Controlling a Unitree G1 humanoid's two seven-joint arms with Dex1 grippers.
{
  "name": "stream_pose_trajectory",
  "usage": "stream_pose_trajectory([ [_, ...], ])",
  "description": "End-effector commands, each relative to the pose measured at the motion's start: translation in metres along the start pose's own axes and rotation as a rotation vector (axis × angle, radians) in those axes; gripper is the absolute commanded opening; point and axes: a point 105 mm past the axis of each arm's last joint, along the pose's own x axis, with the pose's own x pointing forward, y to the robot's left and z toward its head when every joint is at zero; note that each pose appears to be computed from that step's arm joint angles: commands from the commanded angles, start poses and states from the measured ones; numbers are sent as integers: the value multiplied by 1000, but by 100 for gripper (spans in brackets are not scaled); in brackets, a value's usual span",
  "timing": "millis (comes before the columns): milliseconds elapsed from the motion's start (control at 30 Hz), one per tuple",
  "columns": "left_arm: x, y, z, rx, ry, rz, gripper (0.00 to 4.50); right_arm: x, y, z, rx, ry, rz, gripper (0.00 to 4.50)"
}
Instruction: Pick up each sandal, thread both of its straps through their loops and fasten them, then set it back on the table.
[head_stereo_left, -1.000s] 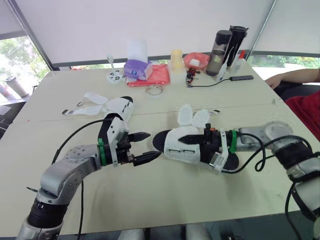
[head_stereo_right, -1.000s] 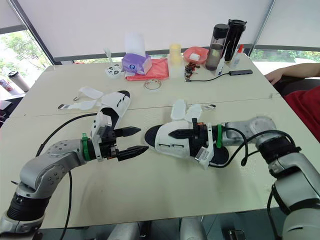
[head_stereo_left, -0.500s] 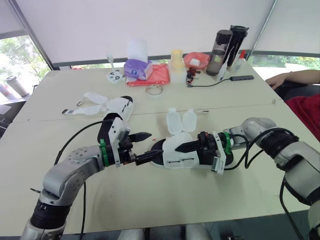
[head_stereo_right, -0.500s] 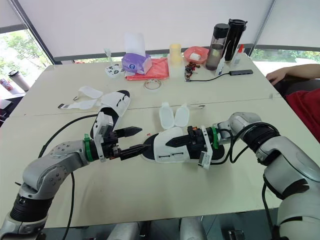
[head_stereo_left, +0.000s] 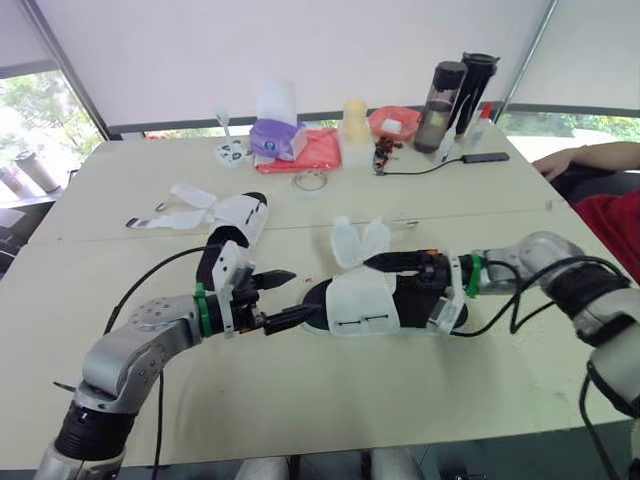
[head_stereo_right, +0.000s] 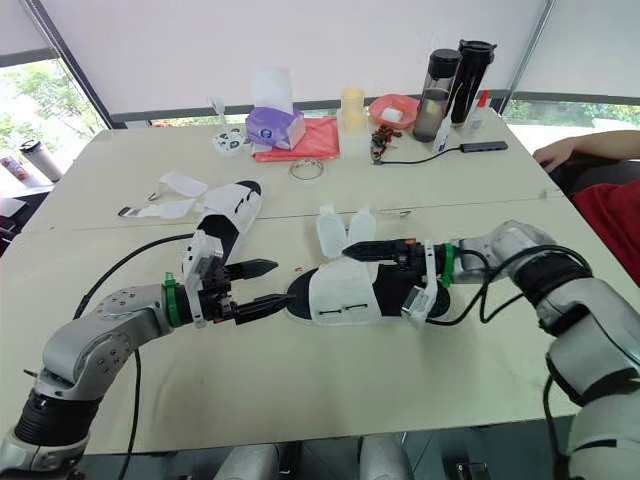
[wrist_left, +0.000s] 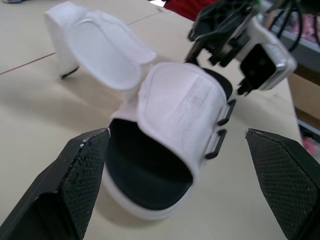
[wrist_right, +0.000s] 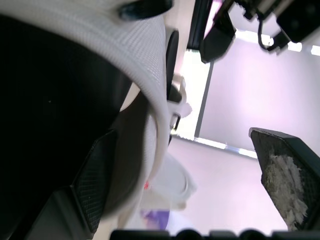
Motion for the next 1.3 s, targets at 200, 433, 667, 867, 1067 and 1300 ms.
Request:
stream_pose_trajectory([
  [200, -2, 9, 1, 130, 10, -49, 269, -41, -24, -12, 119, 285, -102, 450],
  [433, 13, 11, -15, 238, 95, -195, 3, -71, -30, -36, 527, 591, -296, 450],
  [667, 43, 17, -30, 269, 139, -243, 3, -55, -26, -44, 1786, 564, -648, 450],
  [867, 61, 6, -51, 336, 244, -298, 3, -37, -24, -48, 2414, 524, -695, 450],
  [1067, 61, 0, -59, 384, 299, -329, 3, -32, -17, -60, 2706, 585, -748, 450],
  [1300, 67, -8, -55, 411, 285, -344, 3, 1, -19, -86, 3014, 441, -878, 450],
])
